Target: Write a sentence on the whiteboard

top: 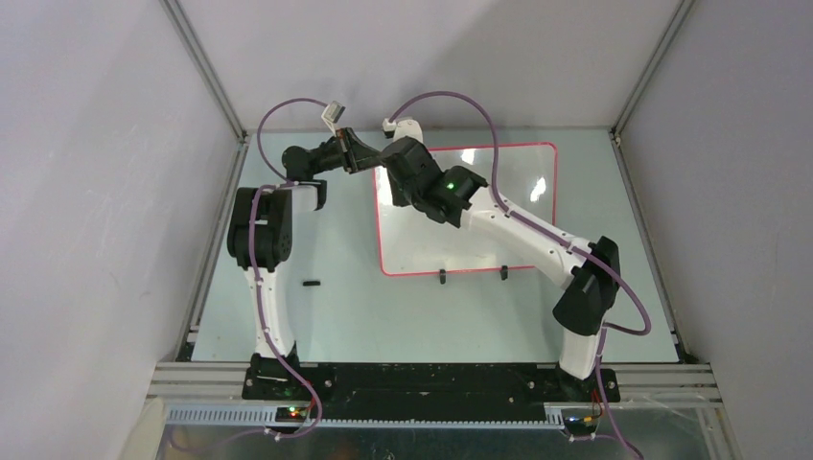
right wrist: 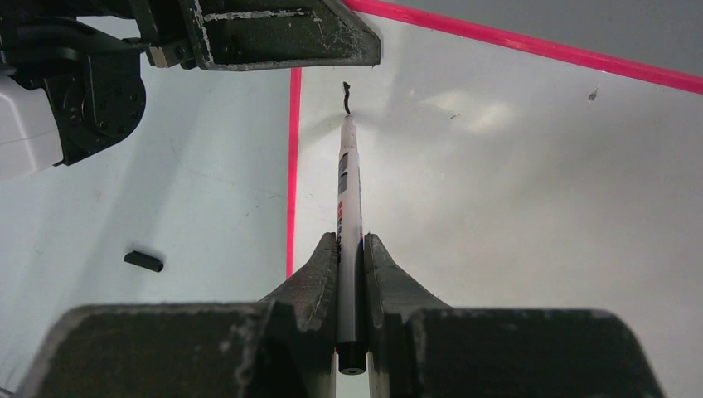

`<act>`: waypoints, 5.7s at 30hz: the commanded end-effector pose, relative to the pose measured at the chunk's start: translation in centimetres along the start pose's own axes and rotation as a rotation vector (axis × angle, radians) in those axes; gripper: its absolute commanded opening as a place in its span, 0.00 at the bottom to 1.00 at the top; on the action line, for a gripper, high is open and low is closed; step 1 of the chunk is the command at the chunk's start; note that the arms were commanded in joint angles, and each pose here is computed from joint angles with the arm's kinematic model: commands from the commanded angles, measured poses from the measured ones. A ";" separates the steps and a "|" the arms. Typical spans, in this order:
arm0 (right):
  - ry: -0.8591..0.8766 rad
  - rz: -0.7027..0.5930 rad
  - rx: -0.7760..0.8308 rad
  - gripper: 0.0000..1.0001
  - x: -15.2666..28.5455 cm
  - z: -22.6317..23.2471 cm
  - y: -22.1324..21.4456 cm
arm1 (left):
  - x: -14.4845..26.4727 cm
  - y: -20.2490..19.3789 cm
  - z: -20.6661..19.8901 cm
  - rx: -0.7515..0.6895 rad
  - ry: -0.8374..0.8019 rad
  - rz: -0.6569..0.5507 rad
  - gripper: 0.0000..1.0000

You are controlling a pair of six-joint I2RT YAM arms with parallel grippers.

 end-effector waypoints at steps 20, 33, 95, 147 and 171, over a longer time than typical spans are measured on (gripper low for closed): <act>0.071 -0.073 -0.008 0.00 3.2 0.1 1.4 | -0.6 1.5 -3.4 -0.129 -0.050 0.013 0.00; 0.234 -0.300 0.070 0.00 6.4 -3.4 -0.8 | -0.6 1.5 -3.4 -0.126 -0.046 -0.008 0.00; 0.204 -0.206 0.202 0.00 2.6 -1.8 -0.8 | -0.6 -1.9 -5.6 -0.196 -0.018 -0.070 0.00; 0.143 -0.170 0.196 0.00 1.7 -2.2 -0.9 | -0.7 -2.0 -5.8 -0.201 -0.024 -0.062 0.00; 0.141 -0.112 0.193 0.00 1.7 -2.9 -3.1 | -0.8 -2.0 -5.8 -0.202 -0.025 -0.062 0.00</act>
Point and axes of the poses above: each gripper's point midway between its finger pads, its own x axis back along the fingers, its own z axis along the line the jaws close on, y = z × x, the point moved 10 cm from there along x, back along the fingers, and after that the axes turned 1 degree about -x, right-handed, at the moved point
